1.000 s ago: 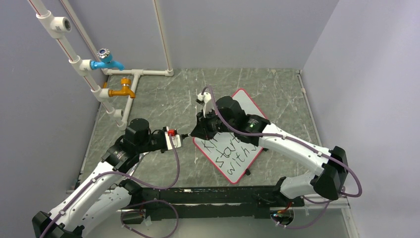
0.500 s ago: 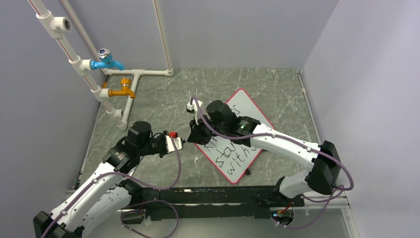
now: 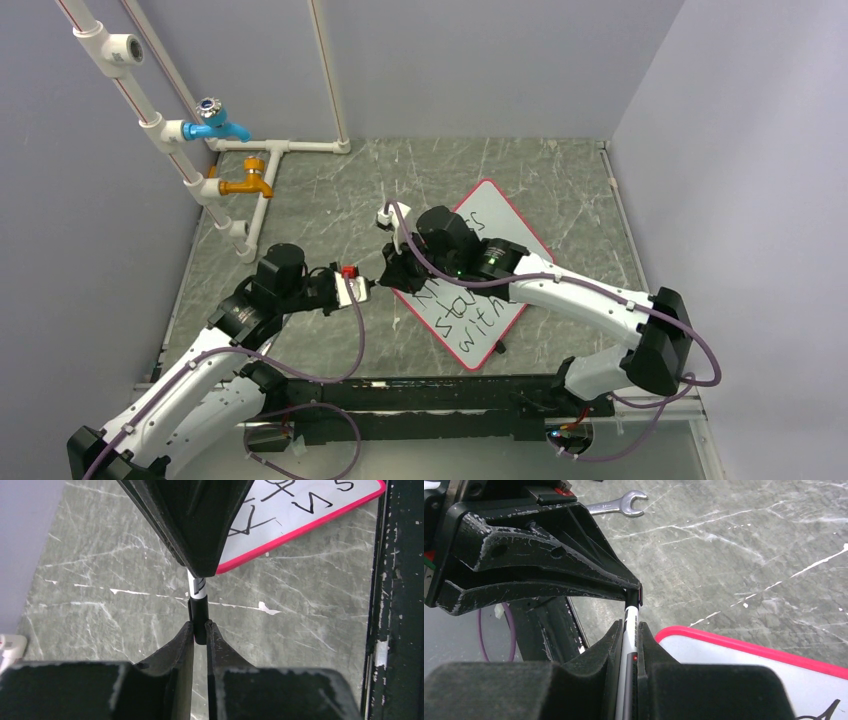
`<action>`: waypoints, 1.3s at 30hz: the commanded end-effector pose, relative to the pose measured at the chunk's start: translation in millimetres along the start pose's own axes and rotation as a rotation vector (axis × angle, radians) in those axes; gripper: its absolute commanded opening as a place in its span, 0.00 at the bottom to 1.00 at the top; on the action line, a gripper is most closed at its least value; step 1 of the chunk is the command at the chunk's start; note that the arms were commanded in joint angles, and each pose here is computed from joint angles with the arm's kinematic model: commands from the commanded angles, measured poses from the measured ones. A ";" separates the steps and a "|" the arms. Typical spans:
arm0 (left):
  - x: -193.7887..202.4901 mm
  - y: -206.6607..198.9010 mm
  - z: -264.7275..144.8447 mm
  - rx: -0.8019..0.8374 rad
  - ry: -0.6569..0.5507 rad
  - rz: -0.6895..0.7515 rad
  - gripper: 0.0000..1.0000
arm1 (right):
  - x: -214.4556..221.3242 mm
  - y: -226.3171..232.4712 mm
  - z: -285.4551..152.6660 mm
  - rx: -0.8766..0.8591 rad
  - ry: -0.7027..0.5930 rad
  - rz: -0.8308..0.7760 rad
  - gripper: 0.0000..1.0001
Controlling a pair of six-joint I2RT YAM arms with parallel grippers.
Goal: Write a sentence on the whiteboard
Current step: Insert the pen cap into the whiteboard marker, then pass from the right arm to the left
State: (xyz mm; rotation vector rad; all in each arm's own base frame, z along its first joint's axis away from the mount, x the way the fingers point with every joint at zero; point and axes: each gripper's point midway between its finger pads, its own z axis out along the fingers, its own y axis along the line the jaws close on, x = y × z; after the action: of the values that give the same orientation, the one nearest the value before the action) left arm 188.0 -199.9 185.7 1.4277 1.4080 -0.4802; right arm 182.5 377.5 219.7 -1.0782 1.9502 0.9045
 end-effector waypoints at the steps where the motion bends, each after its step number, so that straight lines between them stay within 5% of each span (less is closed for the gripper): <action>1: -79.5 7.1 -5.3 0.031 -0.285 0.185 0.18 | -31.8 5.0 -3.9 0.014 -0.103 -0.053 0.00; 28: -61.6 22.1 -0.7 -0.043 -0.194 0.125 0.44 | -45.1 14.2 -40.6 0.012 -0.169 -0.052 0.00; 35: -70.9 18.0 -0.5 -0.018 -0.239 0.115 0.38 | -46.9 19.7 -28.5 -0.027 -0.171 -0.023 0.00; 39: -71.1 17.1 0.4 -0.002 -0.232 0.109 0.15 | -47.5 15.6 -25.3 -0.008 -0.174 -0.010 0.00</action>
State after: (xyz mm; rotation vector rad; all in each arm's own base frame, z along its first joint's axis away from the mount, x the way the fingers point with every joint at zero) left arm 189.5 -223.6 226.6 1.3975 1.2141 -0.5260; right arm 177.0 370.6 258.9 -1.0199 1.8533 0.9282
